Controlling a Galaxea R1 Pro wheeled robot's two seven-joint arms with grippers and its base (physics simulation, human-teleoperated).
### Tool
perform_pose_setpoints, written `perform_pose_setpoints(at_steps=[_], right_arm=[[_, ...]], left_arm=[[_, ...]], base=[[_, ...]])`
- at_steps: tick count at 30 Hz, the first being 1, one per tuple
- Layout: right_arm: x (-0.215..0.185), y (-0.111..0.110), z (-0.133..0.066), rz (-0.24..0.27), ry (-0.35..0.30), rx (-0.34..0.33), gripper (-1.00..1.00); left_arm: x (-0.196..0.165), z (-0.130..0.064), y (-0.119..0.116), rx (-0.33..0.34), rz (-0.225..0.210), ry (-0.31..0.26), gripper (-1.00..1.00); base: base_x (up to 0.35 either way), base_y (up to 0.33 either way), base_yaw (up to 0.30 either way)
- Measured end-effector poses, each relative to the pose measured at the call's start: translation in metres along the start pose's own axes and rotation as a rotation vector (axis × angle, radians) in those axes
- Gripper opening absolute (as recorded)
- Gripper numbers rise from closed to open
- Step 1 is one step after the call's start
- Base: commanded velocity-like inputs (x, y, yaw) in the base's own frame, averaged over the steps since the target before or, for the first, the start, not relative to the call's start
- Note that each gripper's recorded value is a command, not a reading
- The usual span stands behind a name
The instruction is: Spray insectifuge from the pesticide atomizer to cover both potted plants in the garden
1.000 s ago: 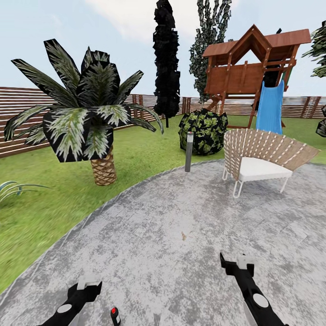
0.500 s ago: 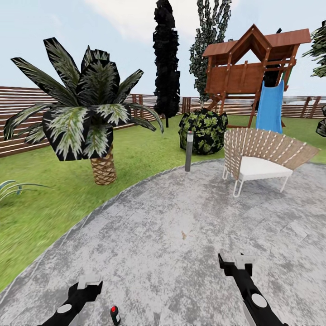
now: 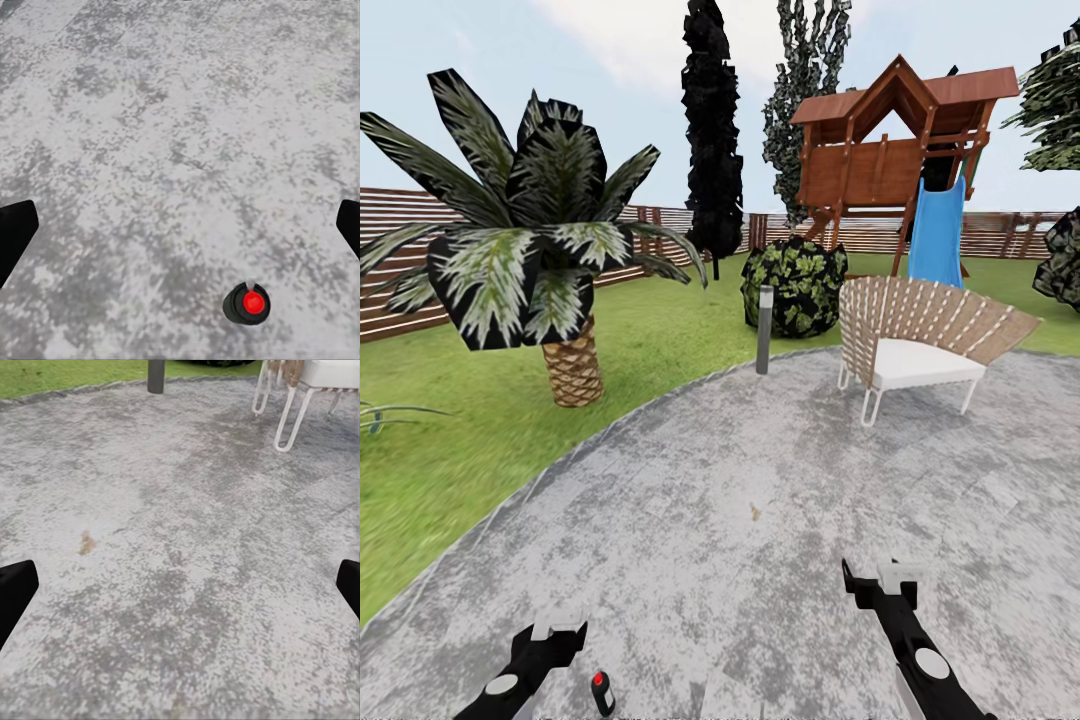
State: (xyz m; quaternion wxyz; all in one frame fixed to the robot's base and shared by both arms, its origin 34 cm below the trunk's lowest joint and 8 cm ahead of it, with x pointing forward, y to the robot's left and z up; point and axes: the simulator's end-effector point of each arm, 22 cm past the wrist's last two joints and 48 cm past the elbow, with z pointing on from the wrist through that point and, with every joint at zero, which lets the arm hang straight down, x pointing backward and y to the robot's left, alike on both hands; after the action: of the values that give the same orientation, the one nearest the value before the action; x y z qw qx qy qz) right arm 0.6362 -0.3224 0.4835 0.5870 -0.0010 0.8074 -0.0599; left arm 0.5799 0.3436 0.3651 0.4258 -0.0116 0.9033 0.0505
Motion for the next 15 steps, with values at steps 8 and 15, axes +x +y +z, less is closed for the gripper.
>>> perform_pose_setpoints(at_steps=[8,15], right_arm=[[0.018,0.002,0.001,0.003,0.001,0.000,1.00],[0.037,0.002,0.003,0.004,0.005,0.004,1.00]], left_arm=[[0.012,0.006,0.003,-0.005,0.004,-0.045,1.00],[0.025,0.014,-0.001,-0.001,0.006,-0.060,1.00]], base=[[0.000,0.000,-0.001],[0.000,0.000,0.000]])
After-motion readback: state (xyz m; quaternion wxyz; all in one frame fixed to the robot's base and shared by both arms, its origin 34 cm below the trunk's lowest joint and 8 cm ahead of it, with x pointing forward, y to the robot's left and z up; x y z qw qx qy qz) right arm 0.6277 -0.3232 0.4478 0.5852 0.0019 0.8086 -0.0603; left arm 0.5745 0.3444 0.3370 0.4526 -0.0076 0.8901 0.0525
